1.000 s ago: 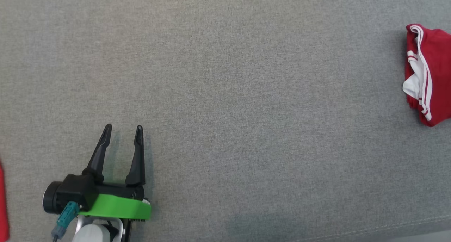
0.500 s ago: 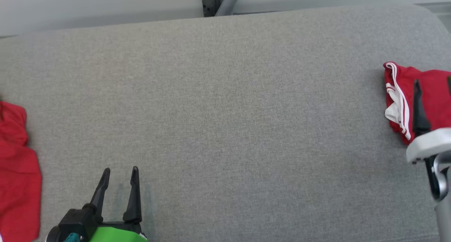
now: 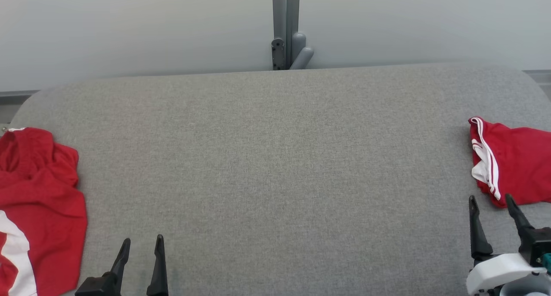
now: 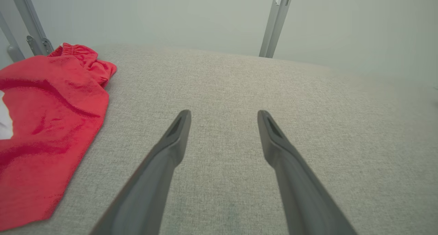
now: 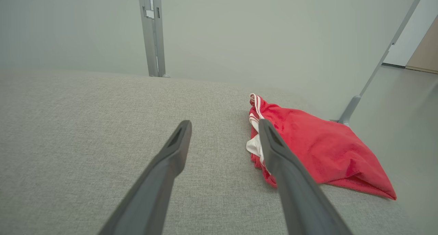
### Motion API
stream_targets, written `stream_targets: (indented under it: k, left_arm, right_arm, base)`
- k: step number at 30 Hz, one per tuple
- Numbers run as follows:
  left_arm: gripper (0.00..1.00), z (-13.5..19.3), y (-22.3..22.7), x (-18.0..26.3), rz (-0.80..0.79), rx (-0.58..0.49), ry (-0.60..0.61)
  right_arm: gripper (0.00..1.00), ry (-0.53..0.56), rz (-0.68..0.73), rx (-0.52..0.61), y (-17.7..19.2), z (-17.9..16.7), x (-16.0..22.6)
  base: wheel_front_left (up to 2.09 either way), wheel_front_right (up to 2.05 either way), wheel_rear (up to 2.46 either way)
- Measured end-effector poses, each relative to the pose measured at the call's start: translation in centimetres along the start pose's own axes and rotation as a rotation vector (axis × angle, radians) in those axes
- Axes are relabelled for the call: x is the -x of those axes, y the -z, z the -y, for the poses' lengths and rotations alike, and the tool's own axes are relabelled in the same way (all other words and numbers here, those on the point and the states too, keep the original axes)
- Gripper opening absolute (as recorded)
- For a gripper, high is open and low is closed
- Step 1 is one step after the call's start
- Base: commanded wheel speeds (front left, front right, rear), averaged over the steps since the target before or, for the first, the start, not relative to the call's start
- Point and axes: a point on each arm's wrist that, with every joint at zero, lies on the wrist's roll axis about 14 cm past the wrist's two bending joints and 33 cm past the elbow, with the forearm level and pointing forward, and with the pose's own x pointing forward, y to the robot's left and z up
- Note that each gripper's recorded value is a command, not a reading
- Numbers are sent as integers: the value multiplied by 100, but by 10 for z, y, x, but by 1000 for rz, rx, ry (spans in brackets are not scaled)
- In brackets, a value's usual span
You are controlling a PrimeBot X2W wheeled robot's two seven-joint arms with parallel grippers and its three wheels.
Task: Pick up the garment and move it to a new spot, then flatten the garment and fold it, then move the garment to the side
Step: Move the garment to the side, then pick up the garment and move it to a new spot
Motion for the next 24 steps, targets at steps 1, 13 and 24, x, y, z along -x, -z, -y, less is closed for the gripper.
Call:
stream_targets:
  k: [1, 13, 24]
  left_arm:
    - [100, -4, 1, 3, -3, 0, -11]
    - [100, -13, -3, 12, 17, 17, -50]
    - [100, -14, -3, 13, 18, 17, -54]
  right_arm:
    - [100, -6, -7, -5, 2, -3, 3]
    - [100, -65, -18, -50, 6, -33, 12]
    - [100, -69, -27, -59, 9, -36, 13]
  base:
    - [0, 0, 0]
    - [0, 0, 0]
    - [0, 0, 0]
